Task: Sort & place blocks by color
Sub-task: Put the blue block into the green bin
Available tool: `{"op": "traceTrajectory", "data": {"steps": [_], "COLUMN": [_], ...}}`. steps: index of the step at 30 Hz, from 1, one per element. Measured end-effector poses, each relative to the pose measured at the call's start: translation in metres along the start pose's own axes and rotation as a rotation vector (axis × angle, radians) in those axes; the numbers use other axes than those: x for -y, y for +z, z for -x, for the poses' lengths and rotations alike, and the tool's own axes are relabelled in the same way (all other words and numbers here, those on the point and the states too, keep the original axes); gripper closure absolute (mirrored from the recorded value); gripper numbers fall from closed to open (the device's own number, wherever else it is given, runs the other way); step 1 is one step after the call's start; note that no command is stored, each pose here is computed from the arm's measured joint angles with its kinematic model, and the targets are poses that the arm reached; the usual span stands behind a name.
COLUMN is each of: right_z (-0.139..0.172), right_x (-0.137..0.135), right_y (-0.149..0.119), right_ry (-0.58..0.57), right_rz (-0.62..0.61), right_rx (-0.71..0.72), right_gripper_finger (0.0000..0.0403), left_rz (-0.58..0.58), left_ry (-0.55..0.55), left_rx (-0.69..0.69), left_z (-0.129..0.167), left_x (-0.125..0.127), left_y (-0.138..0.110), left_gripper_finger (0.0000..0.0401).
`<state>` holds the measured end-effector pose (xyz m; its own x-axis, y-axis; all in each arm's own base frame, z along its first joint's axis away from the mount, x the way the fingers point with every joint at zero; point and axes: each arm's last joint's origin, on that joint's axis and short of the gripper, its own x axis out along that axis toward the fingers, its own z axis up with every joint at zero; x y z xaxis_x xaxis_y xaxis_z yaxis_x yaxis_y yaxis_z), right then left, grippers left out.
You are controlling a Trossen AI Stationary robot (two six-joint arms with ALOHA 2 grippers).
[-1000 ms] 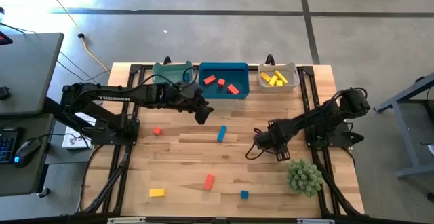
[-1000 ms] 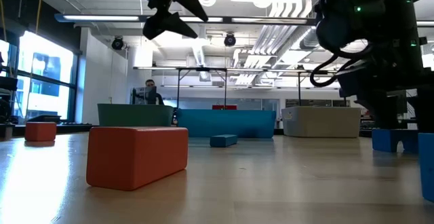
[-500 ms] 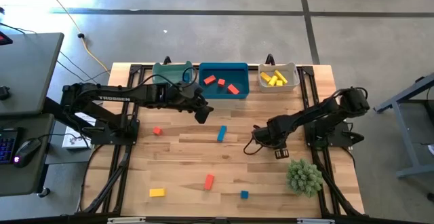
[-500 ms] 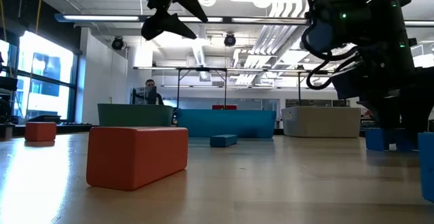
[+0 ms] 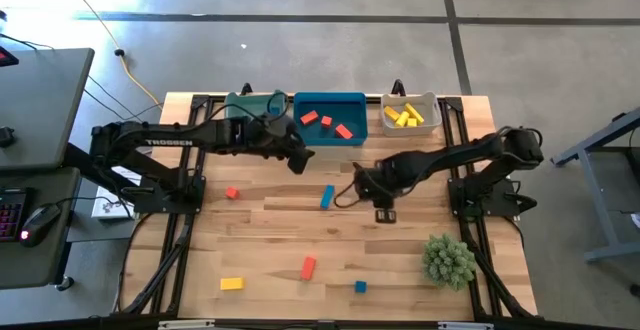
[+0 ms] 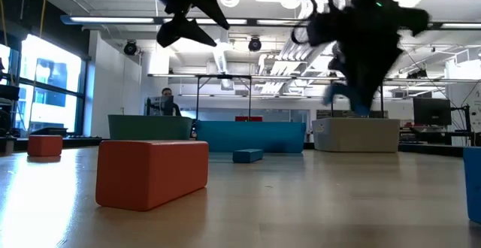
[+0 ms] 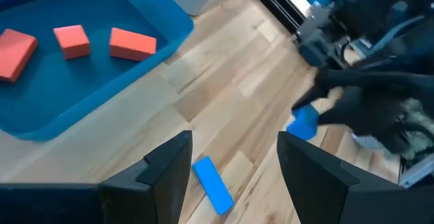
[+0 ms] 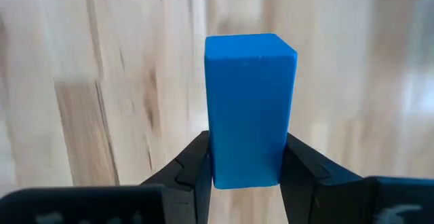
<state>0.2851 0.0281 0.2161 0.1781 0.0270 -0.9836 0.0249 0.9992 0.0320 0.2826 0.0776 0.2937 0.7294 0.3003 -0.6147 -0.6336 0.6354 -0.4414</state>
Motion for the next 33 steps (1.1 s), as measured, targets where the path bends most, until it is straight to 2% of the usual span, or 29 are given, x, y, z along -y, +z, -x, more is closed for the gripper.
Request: {"op": "traceTrajectory", "data": {"steps": [5, 10, 17, 25, 30, 33], "right_z": [0.028, 0.055, 0.084, 0.100, 0.103, 0.103], "right_x": [0.009, 0.021, 0.042, 0.061, 0.072, 0.079], "right_y": [0.023, 0.040, 0.056, 0.065, 0.066, 0.065], "right_ry": [-0.005, -0.004, -0.009, -0.025, -0.039, -0.048], "right_rz": [-0.045, -0.110, -0.197, -0.248, -0.275, -0.293], "right_rx": [0.124, 0.235, 0.373, 0.477, 0.504, 0.509], "right_gripper_finger": [0.0299, 0.0299, 0.0299, 0.0299, 0.0299, 0.0299], "left_rz": [0.037, -0.033, -0.239, -0.510, -0.613, -0.629], "left_ry": [-0.035, -0.071, -0.174, -0.204, -0.303, -0.324], "left_rx": [-0.031, -0.048, -0.064, 0.008, 0.027, 0.057], "left_z": [-0.002, -0.002, 0.000, 0.001, 0.002, 0.002], "left_x": [-0.017, -0.034, -0.050, -0.052, -0.048, -0.046], "left_y": [0.013, 0.024, 0.036, 0.042, 0.044, 0.046], "left_gripper_finger": [0.0196, 0.0196, 0.0196, 0.0196, 0.0196, 0.0190]}}
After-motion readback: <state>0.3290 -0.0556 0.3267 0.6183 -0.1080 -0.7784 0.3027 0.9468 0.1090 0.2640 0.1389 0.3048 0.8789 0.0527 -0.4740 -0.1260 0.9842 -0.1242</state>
